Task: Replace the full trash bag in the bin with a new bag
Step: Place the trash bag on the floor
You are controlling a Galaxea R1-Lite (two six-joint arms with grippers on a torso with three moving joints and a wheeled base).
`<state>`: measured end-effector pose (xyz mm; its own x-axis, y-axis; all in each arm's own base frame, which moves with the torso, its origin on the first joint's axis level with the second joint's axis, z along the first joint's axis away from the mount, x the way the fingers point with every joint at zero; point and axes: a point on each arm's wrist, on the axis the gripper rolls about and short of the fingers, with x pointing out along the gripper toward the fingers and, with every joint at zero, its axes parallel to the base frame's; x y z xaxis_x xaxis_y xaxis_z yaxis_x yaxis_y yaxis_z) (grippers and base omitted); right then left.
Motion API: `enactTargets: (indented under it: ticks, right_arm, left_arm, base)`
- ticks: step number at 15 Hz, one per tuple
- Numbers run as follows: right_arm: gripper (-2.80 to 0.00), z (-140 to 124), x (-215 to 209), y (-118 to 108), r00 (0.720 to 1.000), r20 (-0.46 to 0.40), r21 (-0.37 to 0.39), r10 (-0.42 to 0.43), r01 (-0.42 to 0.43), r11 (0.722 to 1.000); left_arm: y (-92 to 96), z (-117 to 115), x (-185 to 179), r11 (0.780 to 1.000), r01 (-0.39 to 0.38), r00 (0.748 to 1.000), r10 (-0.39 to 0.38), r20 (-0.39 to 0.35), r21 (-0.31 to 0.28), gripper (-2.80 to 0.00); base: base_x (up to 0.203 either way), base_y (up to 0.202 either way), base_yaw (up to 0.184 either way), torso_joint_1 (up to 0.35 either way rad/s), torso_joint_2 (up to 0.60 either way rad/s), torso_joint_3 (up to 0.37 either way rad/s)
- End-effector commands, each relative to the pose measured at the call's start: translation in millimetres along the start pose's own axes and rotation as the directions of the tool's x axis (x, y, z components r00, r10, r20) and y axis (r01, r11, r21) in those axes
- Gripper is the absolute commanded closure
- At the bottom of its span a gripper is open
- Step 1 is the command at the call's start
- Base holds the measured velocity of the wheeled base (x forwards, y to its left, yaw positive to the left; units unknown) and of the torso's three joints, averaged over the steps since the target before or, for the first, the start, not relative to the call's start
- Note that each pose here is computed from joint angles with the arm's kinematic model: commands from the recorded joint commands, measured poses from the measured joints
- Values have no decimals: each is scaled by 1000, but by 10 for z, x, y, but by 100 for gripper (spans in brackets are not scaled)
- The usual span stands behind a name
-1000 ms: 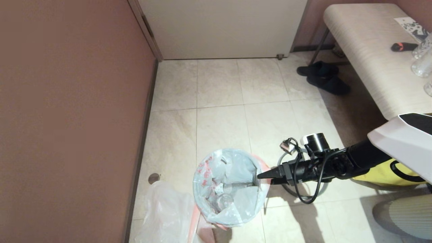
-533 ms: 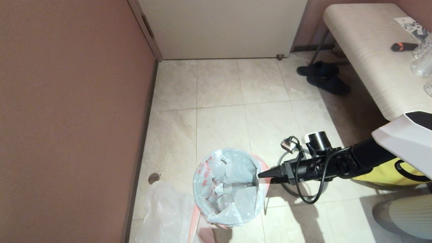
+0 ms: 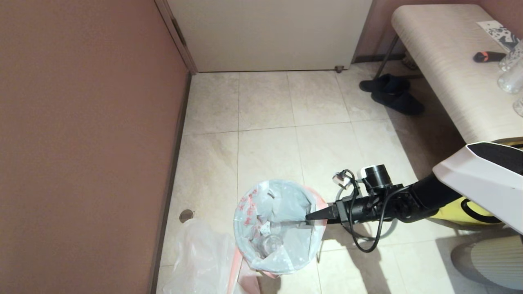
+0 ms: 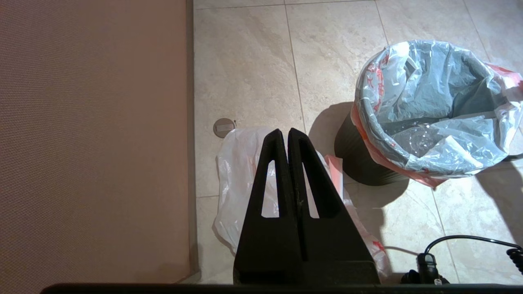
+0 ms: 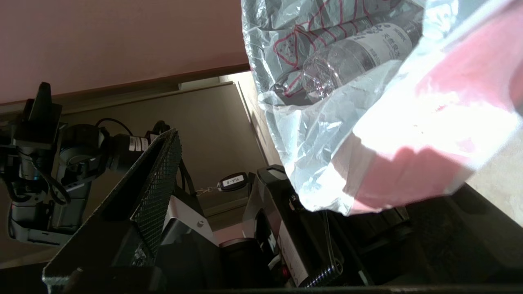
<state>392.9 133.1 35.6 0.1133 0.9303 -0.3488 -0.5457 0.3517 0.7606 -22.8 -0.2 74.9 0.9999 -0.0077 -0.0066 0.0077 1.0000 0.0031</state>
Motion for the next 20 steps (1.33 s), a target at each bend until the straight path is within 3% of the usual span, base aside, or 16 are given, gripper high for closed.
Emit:
enactTargets:
  ticks: [1,8,12,15,20]
  right_arm:
    - [0,-40,57,-76,1000,-5,4,5,-5,1000]
    - [0,-93,100,-166,1000,-17,23,4,-4,1000]
    - [0,-43,32,-59,1000,-3,5,6,-6,1000]
    - [0,35,-63,160,1000,18,51,13,-14,999]
    - [0,210,-385,878,993,116,213,-9,-16,977]
  left_arm:
    - [0,0,0,1000,0,1000,0,0,0,0]
    - [0,0,0,1000,0,1000,0,0,0,0]
    - [0,0,0,1000,0,1000,0,0,0,0]
    - [0,0,1,1000,0,1000,0,-1,0,0]
    - [0,0,1,1000,0,1000,0,-1,0,0]
  base:
    - [0,0,0,0,0,0]
    - [0,0,0,0,0,0]
    - [0,0,0,0,0,0]
    - [0,0,0,0,0,0]
    - [0,0,0,0,0,0]
